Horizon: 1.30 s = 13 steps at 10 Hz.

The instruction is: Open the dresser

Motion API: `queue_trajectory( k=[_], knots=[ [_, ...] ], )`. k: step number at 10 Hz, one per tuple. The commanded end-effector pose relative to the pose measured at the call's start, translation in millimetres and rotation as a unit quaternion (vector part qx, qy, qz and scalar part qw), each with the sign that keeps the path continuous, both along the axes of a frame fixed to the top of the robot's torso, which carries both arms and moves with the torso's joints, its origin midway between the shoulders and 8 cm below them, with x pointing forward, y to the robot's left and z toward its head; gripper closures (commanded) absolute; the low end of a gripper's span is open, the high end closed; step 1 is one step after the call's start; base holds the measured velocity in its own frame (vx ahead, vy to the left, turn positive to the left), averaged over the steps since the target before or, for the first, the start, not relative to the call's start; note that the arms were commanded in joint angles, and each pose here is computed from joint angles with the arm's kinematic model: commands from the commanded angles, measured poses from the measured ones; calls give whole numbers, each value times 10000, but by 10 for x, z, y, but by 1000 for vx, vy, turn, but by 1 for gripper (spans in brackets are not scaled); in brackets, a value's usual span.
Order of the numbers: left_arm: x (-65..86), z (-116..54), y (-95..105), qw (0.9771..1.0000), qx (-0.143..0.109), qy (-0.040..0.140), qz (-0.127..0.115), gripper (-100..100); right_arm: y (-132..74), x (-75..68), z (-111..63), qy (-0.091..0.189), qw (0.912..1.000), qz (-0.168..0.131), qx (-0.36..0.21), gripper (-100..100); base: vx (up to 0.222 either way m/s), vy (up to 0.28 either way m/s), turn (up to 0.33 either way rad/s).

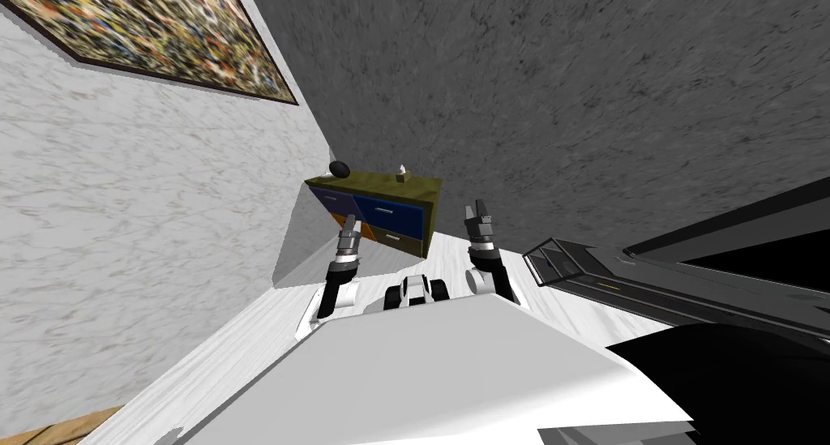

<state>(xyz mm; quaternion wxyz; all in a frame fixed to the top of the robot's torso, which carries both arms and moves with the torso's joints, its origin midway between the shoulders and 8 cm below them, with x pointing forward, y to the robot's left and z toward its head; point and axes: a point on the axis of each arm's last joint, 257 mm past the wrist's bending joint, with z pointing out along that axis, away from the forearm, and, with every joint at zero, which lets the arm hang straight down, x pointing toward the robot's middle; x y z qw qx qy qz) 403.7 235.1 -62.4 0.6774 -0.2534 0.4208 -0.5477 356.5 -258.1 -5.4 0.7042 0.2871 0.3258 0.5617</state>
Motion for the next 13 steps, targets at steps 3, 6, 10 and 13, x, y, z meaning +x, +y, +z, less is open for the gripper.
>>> queue_trajectory(
  k=[3, 6, 10, 13],
  knots=[
    [214, -407, -105, 9990, -40, 445, -41, -100, 0, 0, 0, 0, 10000, 0, 0, 0, 76, 28, -60],
    [335, -635, -186, 9975, -85, 699, -69, -100, 0, 0, 0, 0, 10000, 0, 0, 0, 67, 38, -64],
    [479, -948, -307, 9944, -70, 1048, -135, -100, 0, 0, 0, 0, 10000, 0, 0, 0, 75, 35, -64],
    [580, -1217, -397, 9907, 26, 1344, -205, -100, 0, 0, 0, 0, 10000, 0, 0, 0, 70, 37, -71]
  ],
)
